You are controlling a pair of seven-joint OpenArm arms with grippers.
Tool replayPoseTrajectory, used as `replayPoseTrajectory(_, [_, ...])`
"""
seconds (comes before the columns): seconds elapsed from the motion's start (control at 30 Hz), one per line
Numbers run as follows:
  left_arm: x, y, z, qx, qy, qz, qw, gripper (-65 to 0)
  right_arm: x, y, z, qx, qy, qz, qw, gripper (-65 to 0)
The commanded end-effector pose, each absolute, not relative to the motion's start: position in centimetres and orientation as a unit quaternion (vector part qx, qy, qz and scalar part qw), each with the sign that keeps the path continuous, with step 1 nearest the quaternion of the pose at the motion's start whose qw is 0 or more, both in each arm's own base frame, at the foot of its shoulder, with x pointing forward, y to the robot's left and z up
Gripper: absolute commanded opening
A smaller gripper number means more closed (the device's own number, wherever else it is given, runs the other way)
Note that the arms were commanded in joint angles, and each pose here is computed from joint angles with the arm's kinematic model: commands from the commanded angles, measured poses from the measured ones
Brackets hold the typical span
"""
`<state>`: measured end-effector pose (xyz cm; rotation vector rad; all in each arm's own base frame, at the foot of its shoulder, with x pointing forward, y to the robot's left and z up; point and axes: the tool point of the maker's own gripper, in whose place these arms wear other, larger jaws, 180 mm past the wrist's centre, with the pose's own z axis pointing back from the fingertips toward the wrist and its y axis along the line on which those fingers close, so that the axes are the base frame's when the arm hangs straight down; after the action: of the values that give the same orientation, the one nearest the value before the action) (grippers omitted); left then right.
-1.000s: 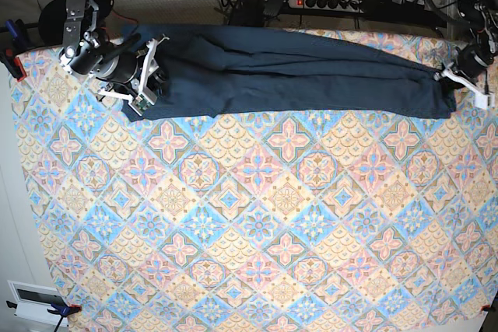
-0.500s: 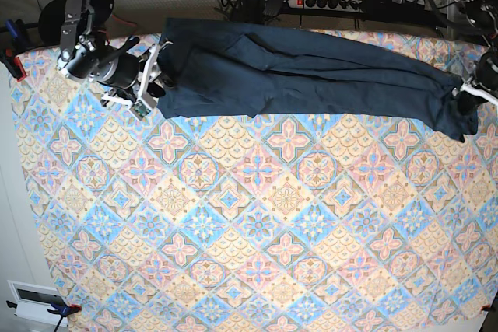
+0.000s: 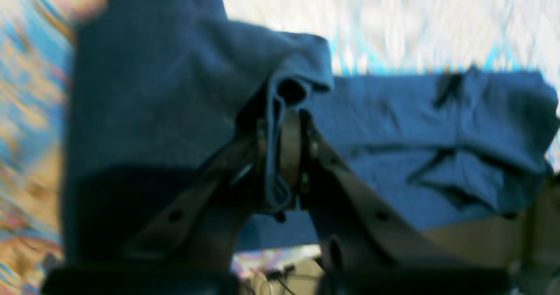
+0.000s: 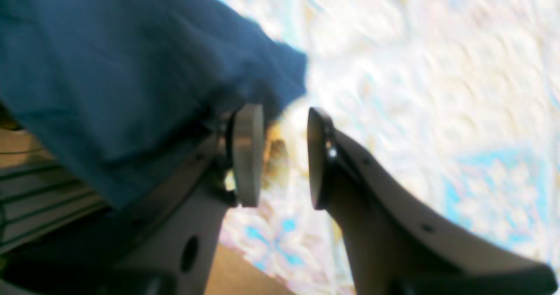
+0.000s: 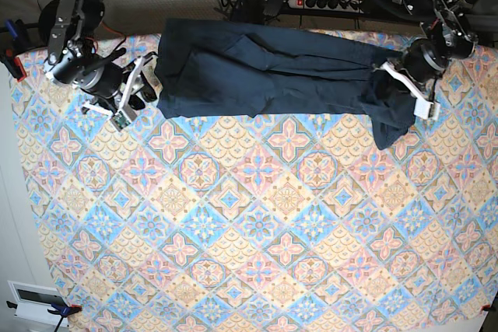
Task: Layout the t-shirt on the table in an organized manner, then fold the t-shirt properly
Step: 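Grasp the strip's end with the left gripper and fold it toward the right gripper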
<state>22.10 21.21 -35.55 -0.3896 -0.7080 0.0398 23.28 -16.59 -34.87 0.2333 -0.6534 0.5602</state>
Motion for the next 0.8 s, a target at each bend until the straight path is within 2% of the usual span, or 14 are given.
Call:
replayPoseTrajectory(0.0, [22.6, 20.6, -34.6, -0.198, -0.362, 0.009, 0.911, -64.0, 24.3, -16.6, -33.4, 0.116, -0.347, 0.269, 0.891, -48.1])
replayPoseTrajectory(0.17, [21.0, 17.7, -34.6, -0.213, -0.342, -0.032, 0.915, -64.0, 24.4, -18.2, -33.1, 0.1, -0.353, 0.251, 0.896, -48.1])
replayPoseTrajectory(0.3, [20.4, 15.5, -33.5, -0.26, -0.348, -0.047, 0.899, -64.0, 24.5, -18.2, -33.0, 0.1, -0.354, 0.251, 0.895, -48.1])
replayPoseTrajectory(0.77, [19.1, 14.7, -29.4, -0.353, -0.369, -0.077, 0.856, -64.0, 24.5, -18.3, -33.0, 0.099, -0.354, 0.25, 0.896, -48.1])
